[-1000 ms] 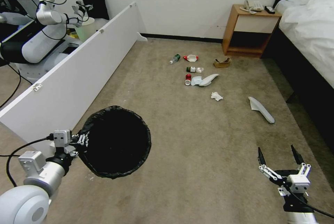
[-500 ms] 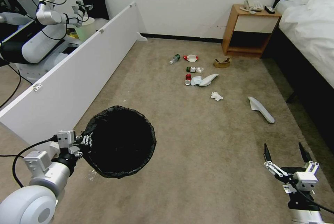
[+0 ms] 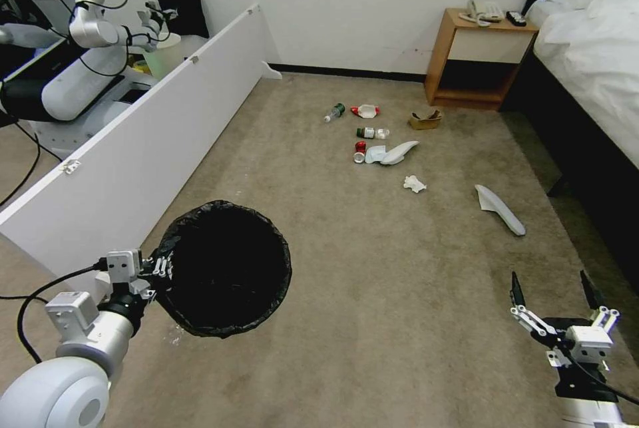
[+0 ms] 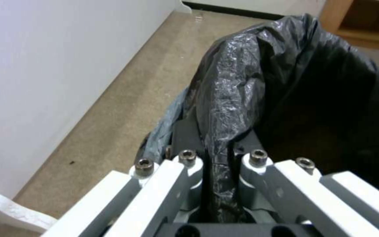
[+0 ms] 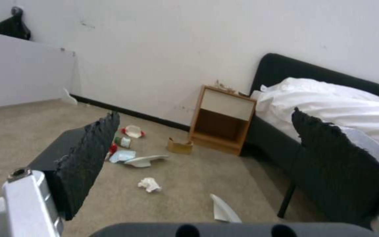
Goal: Pick up the trash bin and place the garbage on the floor into it.
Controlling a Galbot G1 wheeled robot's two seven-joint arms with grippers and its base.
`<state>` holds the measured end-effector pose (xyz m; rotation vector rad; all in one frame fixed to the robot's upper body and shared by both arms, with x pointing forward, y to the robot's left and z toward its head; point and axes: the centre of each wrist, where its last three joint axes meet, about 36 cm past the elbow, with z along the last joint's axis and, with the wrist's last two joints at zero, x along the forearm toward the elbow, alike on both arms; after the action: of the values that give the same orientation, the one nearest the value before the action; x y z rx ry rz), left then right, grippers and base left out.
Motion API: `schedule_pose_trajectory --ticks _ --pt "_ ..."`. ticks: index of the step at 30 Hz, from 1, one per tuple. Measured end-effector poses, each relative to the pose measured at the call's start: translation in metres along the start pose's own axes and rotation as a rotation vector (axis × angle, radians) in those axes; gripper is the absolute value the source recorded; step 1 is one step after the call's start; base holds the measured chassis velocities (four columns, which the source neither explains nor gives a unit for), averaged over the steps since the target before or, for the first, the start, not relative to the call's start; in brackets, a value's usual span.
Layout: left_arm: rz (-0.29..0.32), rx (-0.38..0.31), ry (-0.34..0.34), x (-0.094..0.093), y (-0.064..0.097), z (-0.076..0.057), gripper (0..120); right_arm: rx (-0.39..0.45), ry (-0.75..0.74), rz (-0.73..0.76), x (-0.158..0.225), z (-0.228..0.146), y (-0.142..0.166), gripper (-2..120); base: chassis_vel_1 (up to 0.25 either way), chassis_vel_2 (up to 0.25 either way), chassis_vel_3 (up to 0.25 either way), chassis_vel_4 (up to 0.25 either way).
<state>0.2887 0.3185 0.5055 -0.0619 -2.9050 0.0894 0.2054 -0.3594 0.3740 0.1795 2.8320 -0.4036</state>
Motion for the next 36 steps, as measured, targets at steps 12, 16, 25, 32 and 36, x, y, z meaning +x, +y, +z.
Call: schedule_pose_trajectory --ticks 12,16,25,32,36 --pt "-0.002 -0.026 -0.006 -0.004 0.002 0.006 5 0.0 -0.006 -0.003 0.0 -0.001 0.0 100 0.0 0.0 0.0 0.0" --pt "-0.005 -0.046 -0.004 -0.004 0.003 0.007 5 -0.001 -0.006 -0.01 0.001 0.0 0.001 100 0.0 0.0 0.0 0.0" --pt "-0.001 -0.068 -0.001 -0.003 0.004 0.011 5 -0.006 -0.002 -0.023 0.001 0.001 0.002 100 0.0 0.0 0.0 0.0" --pt "0.013 -0.081 -0.007 -0.004 0.004 0.014 5 -0.009 -0.002 -0.02 0.002 0.001 0.002 100 -0.052 -0.061 -0.06 -0.062" --pt "0.015 -0.077 -0.008 -0.005 0.005 0.014 5 -0.011 0.0 -0.021 0.002 0.003 0.002 100 -0.025 -0.019 -0.033 -0.04"
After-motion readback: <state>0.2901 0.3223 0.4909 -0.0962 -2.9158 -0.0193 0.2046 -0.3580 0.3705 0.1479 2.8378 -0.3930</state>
